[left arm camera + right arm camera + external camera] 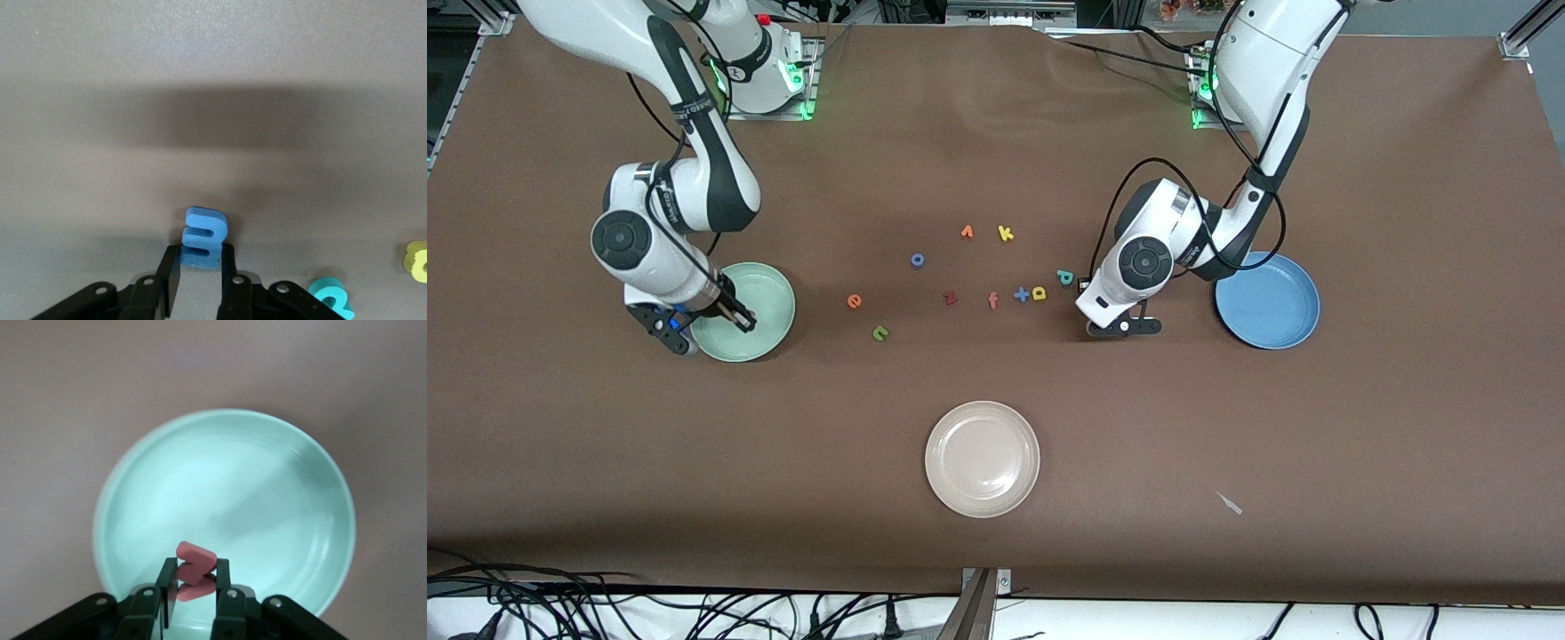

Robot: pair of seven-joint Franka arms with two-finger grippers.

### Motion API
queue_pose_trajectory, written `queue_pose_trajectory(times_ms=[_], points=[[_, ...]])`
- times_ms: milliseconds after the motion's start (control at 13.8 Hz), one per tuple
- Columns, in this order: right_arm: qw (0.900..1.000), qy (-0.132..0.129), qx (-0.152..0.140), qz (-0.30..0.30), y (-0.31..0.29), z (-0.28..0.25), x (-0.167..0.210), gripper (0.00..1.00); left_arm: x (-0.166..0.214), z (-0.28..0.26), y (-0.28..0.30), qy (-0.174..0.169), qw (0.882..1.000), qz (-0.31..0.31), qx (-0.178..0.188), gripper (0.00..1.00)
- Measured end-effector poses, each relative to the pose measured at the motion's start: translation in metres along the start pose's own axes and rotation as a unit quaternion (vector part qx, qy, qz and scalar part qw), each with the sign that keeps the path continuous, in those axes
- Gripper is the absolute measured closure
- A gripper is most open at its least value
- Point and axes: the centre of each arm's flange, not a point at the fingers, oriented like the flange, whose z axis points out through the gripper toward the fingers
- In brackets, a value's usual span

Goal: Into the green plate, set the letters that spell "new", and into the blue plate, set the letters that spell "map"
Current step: 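Drop the pink W on the green plate while the left gripper carries blue E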

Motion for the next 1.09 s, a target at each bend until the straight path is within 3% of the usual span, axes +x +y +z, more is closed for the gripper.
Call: queue_pose_trajectory(times_ms=[289,506,724,868,1085], points=[[1.0,-0.003,-0.007,-0.005,0.035,0.031,-0.014,0.73,0.004,-0.01,-0.004,-0.003,1.0,-0.004,0.001,0.72],[1.0,-0.002,-0.006,-0.006,0.035,0.03,-0.015,0.47,0.01,-0.061,-0.035,-0.031,0.999,0.002,0.012,0.72],[1.0,0.005,0.005,-0.012,0.027,0.016,-0.013,0.18,0.018,-0.11,-0.1,-0.063,0.998,0.027,0.016,0.72],[1.0,0.007,0.013,-0.023,0.014,0.0,-0.017,0.0,0.03,-0.121,-0.152,-0.067,0.996,0.051,0.028,0.72],[0.999,0.008,0.028,-0.033,-0.021,-0.016,-0.041,0.0,0.049,-0.111,-0.228,-0.083,0.992,0.087,0.034,0.72]])
